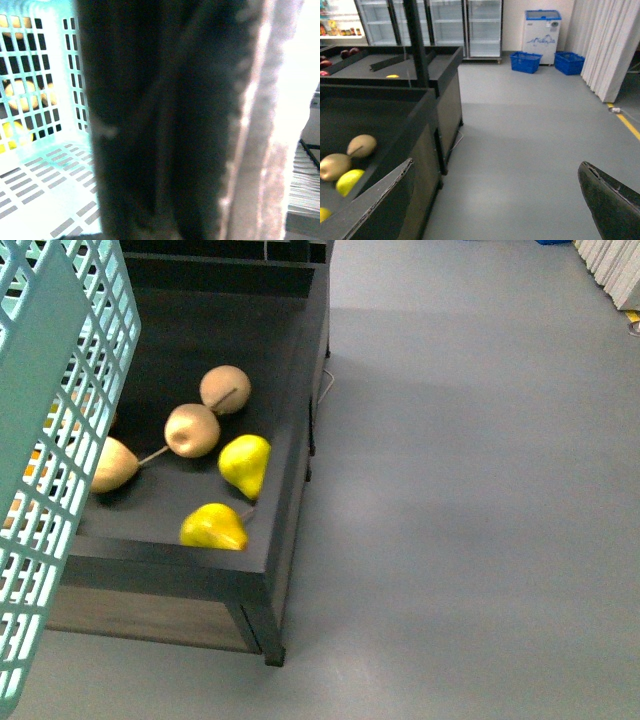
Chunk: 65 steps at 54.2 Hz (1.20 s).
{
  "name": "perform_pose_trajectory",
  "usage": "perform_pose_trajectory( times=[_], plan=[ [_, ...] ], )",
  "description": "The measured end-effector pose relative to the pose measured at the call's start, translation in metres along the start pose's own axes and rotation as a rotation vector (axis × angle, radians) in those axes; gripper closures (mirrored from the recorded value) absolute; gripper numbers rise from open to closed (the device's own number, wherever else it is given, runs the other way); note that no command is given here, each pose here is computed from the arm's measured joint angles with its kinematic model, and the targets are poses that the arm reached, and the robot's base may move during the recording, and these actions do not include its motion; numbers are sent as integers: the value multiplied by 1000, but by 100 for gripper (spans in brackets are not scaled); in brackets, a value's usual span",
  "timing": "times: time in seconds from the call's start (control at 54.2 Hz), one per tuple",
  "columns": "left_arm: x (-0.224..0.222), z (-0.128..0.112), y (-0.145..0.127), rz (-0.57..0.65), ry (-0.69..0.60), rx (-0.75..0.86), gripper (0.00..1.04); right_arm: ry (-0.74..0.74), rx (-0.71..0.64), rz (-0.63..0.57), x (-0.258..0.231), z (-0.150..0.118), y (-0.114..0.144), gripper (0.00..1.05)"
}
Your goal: Pick mango and avocado into basket
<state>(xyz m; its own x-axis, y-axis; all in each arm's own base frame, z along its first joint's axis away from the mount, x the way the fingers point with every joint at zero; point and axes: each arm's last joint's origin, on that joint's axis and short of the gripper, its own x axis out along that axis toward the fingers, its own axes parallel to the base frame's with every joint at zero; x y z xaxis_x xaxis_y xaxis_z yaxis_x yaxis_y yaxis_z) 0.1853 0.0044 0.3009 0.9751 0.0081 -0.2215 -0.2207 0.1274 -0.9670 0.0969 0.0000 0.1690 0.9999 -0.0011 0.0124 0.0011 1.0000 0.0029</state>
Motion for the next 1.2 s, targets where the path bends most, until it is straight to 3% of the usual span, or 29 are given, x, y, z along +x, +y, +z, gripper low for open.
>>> perform_pose_trajectory(
  times=[1.199],
  plan=[
    [0,0,0,1,0,-1,91,0,0,0,0,0,0,9]
  ],
)
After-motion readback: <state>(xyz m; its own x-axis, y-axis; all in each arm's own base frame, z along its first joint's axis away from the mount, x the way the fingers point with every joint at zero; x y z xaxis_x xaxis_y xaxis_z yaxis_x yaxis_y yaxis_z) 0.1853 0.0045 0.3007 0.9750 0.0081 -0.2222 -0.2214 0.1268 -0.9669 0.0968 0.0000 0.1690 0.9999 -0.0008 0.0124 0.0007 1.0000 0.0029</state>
